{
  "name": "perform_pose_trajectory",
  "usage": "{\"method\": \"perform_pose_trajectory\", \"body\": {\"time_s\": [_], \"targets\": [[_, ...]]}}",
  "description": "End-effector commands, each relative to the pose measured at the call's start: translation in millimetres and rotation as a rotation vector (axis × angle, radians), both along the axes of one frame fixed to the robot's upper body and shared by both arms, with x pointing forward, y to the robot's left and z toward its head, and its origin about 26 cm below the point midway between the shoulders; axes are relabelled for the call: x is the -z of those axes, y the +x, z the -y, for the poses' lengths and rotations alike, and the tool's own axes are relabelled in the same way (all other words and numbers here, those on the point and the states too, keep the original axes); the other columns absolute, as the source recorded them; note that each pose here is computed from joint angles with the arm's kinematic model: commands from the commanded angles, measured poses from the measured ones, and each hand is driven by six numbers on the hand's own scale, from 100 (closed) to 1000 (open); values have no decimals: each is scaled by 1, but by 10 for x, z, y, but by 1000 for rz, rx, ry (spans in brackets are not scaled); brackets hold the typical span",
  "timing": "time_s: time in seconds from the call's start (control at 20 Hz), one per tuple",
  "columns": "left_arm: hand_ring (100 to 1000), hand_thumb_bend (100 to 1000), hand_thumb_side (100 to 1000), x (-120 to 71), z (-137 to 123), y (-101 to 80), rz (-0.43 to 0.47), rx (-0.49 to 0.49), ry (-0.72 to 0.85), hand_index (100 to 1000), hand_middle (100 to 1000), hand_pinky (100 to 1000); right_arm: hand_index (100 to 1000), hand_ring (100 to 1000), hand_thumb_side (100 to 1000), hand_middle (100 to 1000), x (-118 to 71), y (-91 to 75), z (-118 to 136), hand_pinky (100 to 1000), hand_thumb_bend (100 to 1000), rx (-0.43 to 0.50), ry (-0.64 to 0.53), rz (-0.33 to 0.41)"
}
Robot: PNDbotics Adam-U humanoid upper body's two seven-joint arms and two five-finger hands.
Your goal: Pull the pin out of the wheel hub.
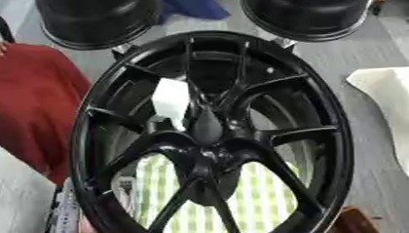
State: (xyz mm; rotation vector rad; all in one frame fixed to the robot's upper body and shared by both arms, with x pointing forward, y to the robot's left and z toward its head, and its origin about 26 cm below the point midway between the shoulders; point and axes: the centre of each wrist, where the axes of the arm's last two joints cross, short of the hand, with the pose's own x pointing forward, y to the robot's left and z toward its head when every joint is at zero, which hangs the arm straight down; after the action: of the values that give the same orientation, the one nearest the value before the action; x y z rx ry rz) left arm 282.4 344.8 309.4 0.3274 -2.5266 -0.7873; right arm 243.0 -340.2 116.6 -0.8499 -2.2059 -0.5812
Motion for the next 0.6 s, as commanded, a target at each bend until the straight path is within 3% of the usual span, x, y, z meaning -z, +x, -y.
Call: {"method": "perform_pose_trajectory", "body": {"time_s": [0.05, 0.35, 0.6], "targets": [[731, 100, 501, -315, 44, -78, 13, 14, 222, 865, 736, 906, 568, 617, 307, 558, -59, -19, 37, 539, 249, 2, -45, 4], [759, 100, 459, -662, 208, -129, -11, 49, 629, 863, 752, 892, 566, 616, 308, 557, -40, -32, 35, 538, 250, -1, -55, -11], [784, 100, 456, -815, 370, -147, -49, 63, 886, 867, 767, 887, 565, 615, 308, 555, -24, -37, 21, 536, 250, -7, -61, -23]]}}
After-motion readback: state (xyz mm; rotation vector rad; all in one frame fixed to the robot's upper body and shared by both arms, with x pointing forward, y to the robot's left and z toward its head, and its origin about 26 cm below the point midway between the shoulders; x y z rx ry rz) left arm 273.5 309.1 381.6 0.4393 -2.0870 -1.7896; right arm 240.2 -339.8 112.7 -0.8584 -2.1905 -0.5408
